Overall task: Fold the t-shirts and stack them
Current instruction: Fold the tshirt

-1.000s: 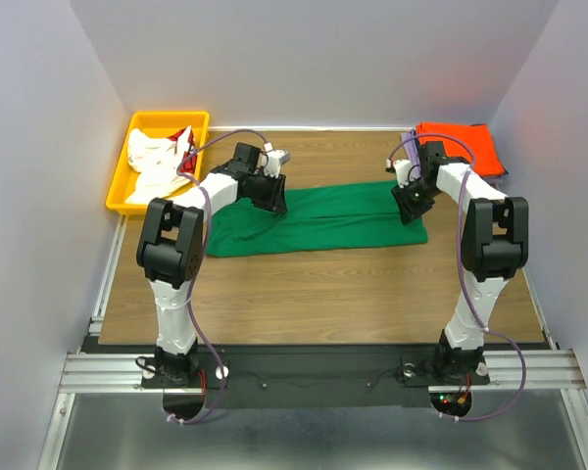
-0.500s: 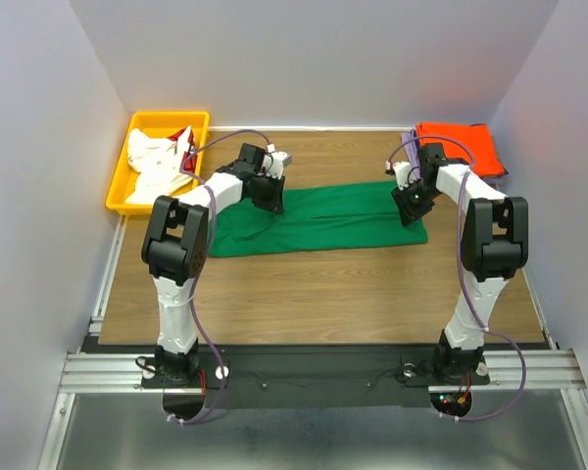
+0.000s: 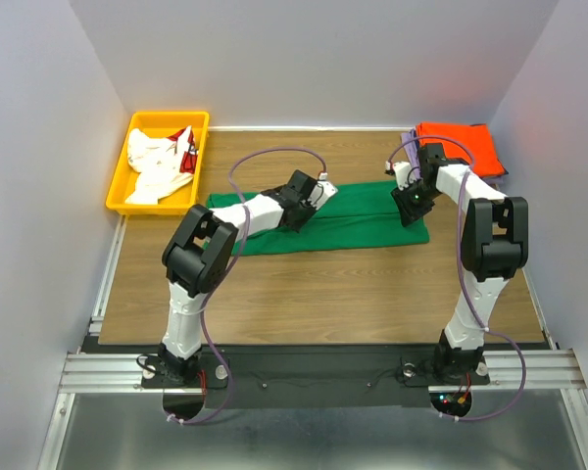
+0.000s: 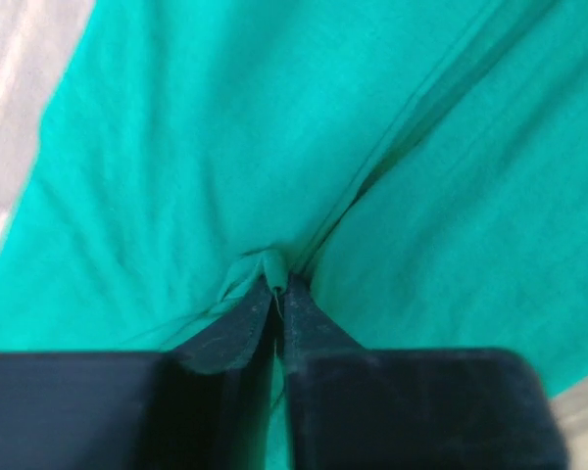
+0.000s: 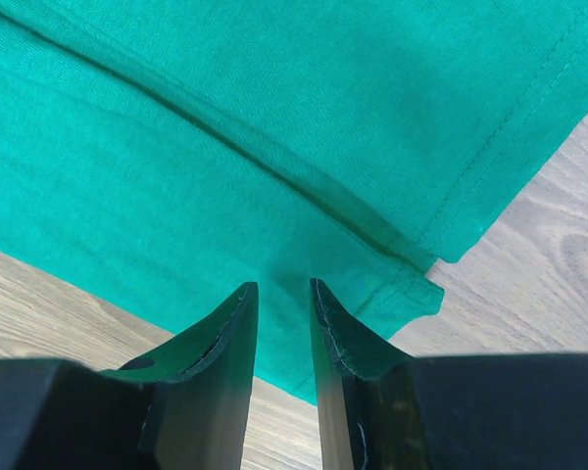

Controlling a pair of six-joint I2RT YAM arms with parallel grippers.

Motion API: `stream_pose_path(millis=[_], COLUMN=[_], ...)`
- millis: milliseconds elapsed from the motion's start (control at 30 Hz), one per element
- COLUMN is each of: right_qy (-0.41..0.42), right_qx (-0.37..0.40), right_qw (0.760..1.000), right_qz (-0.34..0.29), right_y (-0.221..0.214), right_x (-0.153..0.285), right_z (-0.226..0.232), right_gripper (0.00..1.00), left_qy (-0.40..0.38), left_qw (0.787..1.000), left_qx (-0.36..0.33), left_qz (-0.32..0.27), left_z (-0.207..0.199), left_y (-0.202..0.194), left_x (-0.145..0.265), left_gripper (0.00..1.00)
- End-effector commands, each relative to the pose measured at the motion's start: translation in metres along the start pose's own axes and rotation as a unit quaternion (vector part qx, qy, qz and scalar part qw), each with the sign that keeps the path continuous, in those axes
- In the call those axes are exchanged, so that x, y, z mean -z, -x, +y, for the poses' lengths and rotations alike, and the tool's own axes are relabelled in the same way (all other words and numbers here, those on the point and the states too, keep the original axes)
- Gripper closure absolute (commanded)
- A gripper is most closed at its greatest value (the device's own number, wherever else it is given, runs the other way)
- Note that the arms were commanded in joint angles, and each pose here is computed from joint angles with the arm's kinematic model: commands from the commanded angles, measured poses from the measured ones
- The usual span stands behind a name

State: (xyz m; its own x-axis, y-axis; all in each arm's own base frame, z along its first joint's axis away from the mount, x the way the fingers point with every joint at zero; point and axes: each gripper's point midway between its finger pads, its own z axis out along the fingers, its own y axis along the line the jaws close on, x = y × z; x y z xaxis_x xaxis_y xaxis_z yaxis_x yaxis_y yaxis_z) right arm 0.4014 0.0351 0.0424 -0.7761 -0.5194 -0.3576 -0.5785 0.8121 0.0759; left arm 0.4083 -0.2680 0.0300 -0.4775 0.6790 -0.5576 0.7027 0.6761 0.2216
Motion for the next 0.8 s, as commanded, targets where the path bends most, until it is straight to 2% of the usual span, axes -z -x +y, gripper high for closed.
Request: stream_pose_path(millis=[0,33,200,233,333,400,467,567,600,633,700,733,767], right_qy=[-0.012,-0.012,-0.017,-0.017,-0.018,-0.018,-0.016,-0.006,-0.002,0.003,0.017,0.023,0.026], right_qx=[0.004,0.004,0.005,0.004,-0.001,-0.004,-0.007,-0.016,-0.018,-0.024,-0.026,-0.024,-0.027], right_qw=[1.0,1.0,0.999,0.999,0.999,0.998,0.998,0.997,0.997,0.997,0.997,0.997,0.997], right_qz=[-0.024,-0.023,-0.03,-0.033,-0.044,-0.052,-0.063,-0.073,-0.075,-0.077,-0.076,-0.072,-0.068], right_y=[0.008,0.008,0.011,0.013,0.021,0.027,0.036,0.045,0.048,0.05,0.053,0.055,0.054], right_x=[0.014,0.014,0.02,0.021,0.026,0.028,0.03,0.029,0.027,0.025,0.02,0.013,0.009], right_z=[-0.003,-0.003,-0.003,-0.003,-0.003,-0.005,-0.006,-0.005,-0.005,-0.005,0.001,0.005,0.005], right_gripper=[0.66,0.66,0.67,0.66,0.67,0.66,0.66,0.67,0.68,0.69,0.7,0.71,0.71], left_qy=[0.05,0.044,0.011,-0.014,-0.055,-0.069,-0.085,-0.086,-0.081,-0.089,-0.099,-0.099,-0.099], left_qw=[0.998,0.999,0.998,0.997,0.988,0.984,0.98,0.981,0.984,0.983,0.979,0.977,0.975], left_qx=[-0.026,-0.026,-0.019,-0.016,-0.016,-0.012,-0.004,0.02,0.041,0.063,0.12,0.157,0.173], left_qz=[-0.006,-0.008,-0.051,-0.08,-0.146,-0.166,-0.178,-0.17,-0.153,-0.148,-0.132,-0.109,-0.097], left_z=[0.017,0.015,0.011,0.008,0.004,0.006,0.011,0.022,0.035,0.041,0.055,0.072,0.077], left_y=[0.003,0.004,0.033,0.049,0.079,0.082,0.079,0.062,0.049,0.043,0.028,0.007,-0.002], left_x=[0.011,0.013,0.047,0.068,0.124,0.142,0.153,0.154,0.146,0.143,0.135,0.125,0.12], left_gripper=[0.7,0.63,0.51,0.48,0.46,0.41,0.41,0.47,0.51,0.6,0.68,0.73,0.74])
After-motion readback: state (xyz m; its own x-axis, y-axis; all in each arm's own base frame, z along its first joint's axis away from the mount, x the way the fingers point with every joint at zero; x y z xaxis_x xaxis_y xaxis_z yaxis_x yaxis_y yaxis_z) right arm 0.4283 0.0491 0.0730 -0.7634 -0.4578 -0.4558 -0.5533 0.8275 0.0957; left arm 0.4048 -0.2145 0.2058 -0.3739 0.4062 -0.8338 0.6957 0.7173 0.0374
